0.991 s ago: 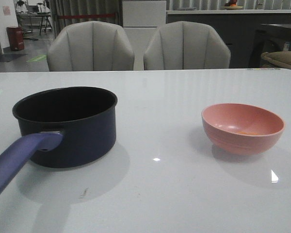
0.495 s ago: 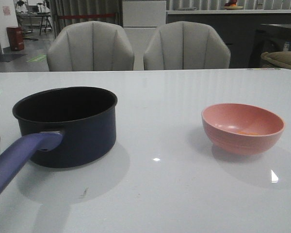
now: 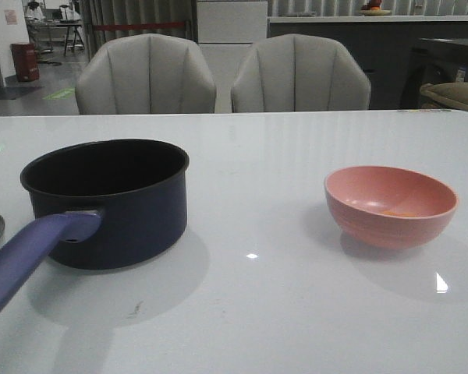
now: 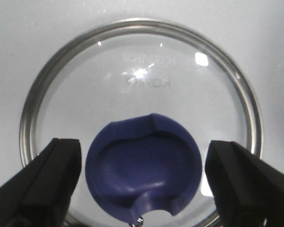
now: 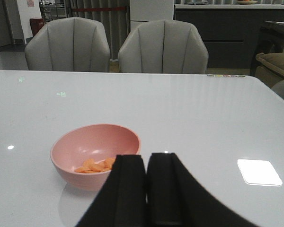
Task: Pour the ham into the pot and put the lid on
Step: 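Set the glass lid down on the table beside the saucepan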
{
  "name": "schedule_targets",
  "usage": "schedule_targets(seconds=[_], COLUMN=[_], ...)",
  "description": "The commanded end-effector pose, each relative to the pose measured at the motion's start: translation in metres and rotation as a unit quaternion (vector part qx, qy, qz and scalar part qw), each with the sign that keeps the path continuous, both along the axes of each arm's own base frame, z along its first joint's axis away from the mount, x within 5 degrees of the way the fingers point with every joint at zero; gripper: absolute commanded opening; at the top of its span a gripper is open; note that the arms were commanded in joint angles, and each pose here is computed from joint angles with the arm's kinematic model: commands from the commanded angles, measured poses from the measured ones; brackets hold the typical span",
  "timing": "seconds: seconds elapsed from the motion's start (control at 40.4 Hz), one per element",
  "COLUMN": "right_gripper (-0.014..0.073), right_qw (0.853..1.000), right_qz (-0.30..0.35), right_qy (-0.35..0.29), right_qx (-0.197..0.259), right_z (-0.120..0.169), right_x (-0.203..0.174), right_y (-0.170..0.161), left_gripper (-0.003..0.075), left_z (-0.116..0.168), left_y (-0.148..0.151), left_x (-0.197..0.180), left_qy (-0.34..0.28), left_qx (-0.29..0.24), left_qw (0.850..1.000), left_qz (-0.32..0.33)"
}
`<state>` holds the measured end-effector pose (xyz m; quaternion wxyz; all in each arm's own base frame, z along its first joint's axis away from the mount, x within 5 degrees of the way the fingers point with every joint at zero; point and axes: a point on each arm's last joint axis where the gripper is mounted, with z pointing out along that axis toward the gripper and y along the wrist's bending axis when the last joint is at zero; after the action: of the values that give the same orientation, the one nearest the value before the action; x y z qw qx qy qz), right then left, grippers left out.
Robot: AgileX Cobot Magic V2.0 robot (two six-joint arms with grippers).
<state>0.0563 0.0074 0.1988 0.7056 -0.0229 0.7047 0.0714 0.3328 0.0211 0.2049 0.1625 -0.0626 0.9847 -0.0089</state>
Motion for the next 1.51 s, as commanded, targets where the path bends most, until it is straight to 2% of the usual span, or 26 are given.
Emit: schedule_targets(seconds=[0.0, 0.173, 0.322, 0.446, 0.545, 0.669, 0.793, 0.991, 1.115, 1.288, 1.363, 1.486], right_gripper=[0.0149, 0.0149, 0.0149, 0.0149, 0.0149, 0.0149, 0.0149, 0.0149, 0.0149, 0.0149, 0.0149, 0.0149], right_qw=[0.999, 0.999, 0.999, 0.999, 0.999, 0.999, 0.999, 0.999, 0.999, 0.999, 0.999, 0.997], right_qz=[-0.002, -0.002, -0.002, -0.002, -0.002, -0.002, -0.002, -0.002, -0.002, -0.002, -0.002, -0.001], right_qy=[-0.051, -0.051, -0.051, -0.051, -0.051, -0.051, -0.051, -0.05, -0.05, -0.05, -0.05, -0.073], right_qx=[-0.002, -0.002, -0.002, -0.002, -0.002, -0.002, -0.002, -0.002, -0.002, -0.002, -0.002, 0.001], right_z=[0.01, 0.01, 0.01, 0.01, 0.01, 0.01, 0.01, 0.01, 0.01, 0.009, 0.009, 0.014], right_x=[-0.002, -0.002, -0.002, -0.002, -0.002, -0.002, -0.002, -0.002, -0.002, -0.002, -0.002, -0.003], right_y=[0.0, 0.0, 0.0, 0.0, 0.0, 0.0, 0.0, 0.0, 0.0, 0.0, 0.0, 0.0], left_gripper=[0.0549, 0.0549, 0.0549, 0.055, 0.0549, 0.0549, 0.055, 0.055, 0.0549, 0.0549, 0.055, 0.0549], left_z=[0.046, 0.093, 0.115, 0.127, 0.134, 0.136, 0.131, 0.123, 0.11, 0.106, 0.106, 0.106], left_y=[-0.001, -0.02, -0.033, -0.041, -0.048, -0.052, -0.048, -0.041, -0.037, -0.034, -0.034, -0.035], left_x=[-0.004, -0.027, -0.056, -0.086, -0.117, -0.153, -0.189, -0.241, -0.261, -0.282, -0.287, -0.289], left_qy=[-0.087, -0.17, -0.238, -0.304, -0.36, -0.408, -0.435, -0.509, -0.543, -0.6, -0.606, -0.604], left_qx=[0.007, 0.012, 0.009, -0.003, -0.014, -0.028, -0.043, -0.067, -0.07, -0.086, -0.092, -0.093], left_qw=[0.996, 0.985, 0.969, 0.95, 0.929, 0.907, 0.894, 0.854, 0.833, 0.791, 0.786, 0.787], left_qz=[-0.005, -0.04, -0.061, -0.069, -0.082, -0.097, -0.092, -0.083, -0.08, -0.081, -0.087, -0.09])
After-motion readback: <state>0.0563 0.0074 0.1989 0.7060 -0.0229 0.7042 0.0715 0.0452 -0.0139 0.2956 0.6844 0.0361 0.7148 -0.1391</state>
